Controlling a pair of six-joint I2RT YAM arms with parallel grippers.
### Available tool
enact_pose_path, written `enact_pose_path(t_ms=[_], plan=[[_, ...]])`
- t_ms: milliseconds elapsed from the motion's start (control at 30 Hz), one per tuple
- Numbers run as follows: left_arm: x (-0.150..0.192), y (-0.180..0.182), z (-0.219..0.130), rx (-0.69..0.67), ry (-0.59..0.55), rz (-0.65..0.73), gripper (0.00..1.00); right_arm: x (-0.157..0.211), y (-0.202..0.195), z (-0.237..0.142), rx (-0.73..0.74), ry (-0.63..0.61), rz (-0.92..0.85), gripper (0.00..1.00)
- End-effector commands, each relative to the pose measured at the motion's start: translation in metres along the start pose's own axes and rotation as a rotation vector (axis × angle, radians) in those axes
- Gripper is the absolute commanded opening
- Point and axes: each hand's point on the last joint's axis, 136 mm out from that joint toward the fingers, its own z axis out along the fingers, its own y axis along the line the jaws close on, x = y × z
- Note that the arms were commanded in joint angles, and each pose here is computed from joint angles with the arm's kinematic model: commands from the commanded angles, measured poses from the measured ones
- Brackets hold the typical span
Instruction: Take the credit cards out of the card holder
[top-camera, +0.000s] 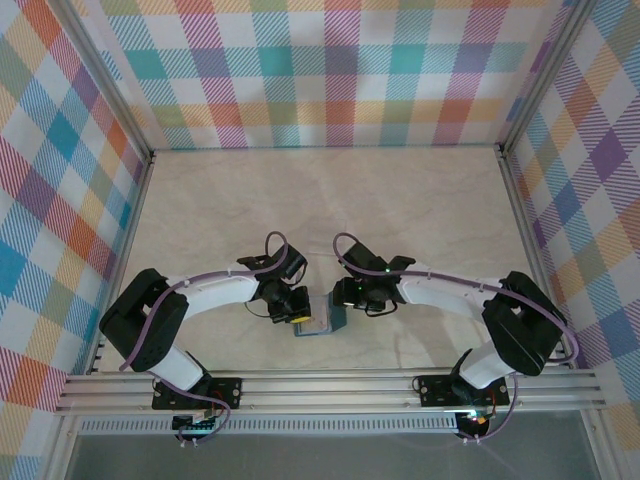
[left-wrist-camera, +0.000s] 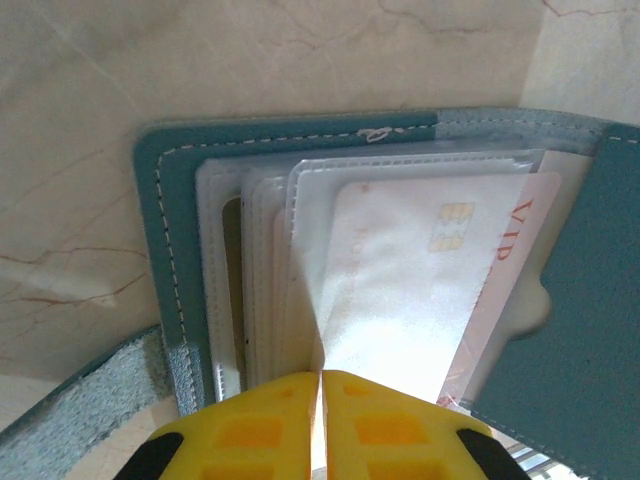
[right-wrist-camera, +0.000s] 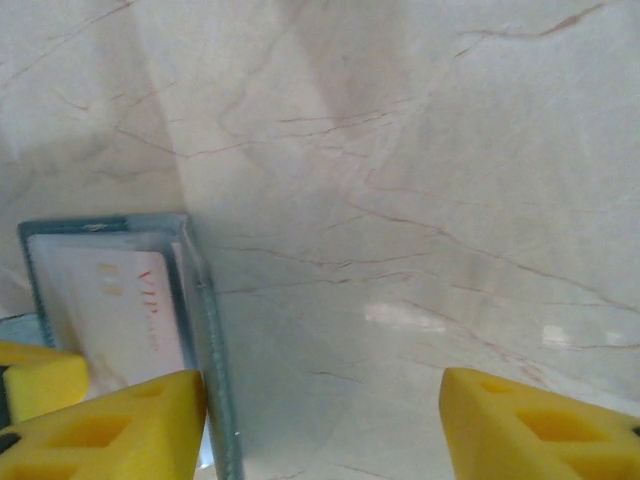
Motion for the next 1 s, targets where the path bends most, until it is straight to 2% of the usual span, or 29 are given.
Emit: enact_pose_path(t_ms=[0, 133, 267, 333, 667, 833, 967], plan=[[0.009, 0.016, 0.005, -0.076, 0.022, 0.007, 0.12, 0.012, -0.025, 0.005, 0.158, 0.073, -0.111, 0.73], [0.009, 0.018, 0.003, -0.080, 0.019, 0.007, 0.12, 0.017, -0.036, 0.009, 0.323, 0.106, -0.232, 0.84], [0.010, 0.019, 0.002, -0.084, 0.018, 0.005, 0.12, 0.017, -0.056, 0.010, 0.511, 0.117, -0.272, 0.88], [0.011, 0.020, 0.002, -0.087, 0.019, 0.005, 0.12, 0.017, -0.060, 0.011, 0.542, 0.122, -0.272, 0.89], [0.009, 0.015, -0.007, -0.080, 0.001, 0.019, 0.12, 0.000, -0.004, -0.021, 0.208, 0.001, -0.154, 0.86], [0.007, 0.008, -0.015, -0.063, -0.013, 0.021, 0.12, -0.021, 0.006, -0.029, 0.105, -0.015, -0.075, 0.83], [0.006, -0.004, -0.023, -0.036, -0.017, 0.034, 0.12, -0.037, 0.008, -0.033, 0.083, -0.023, -0.066, 0.82]])
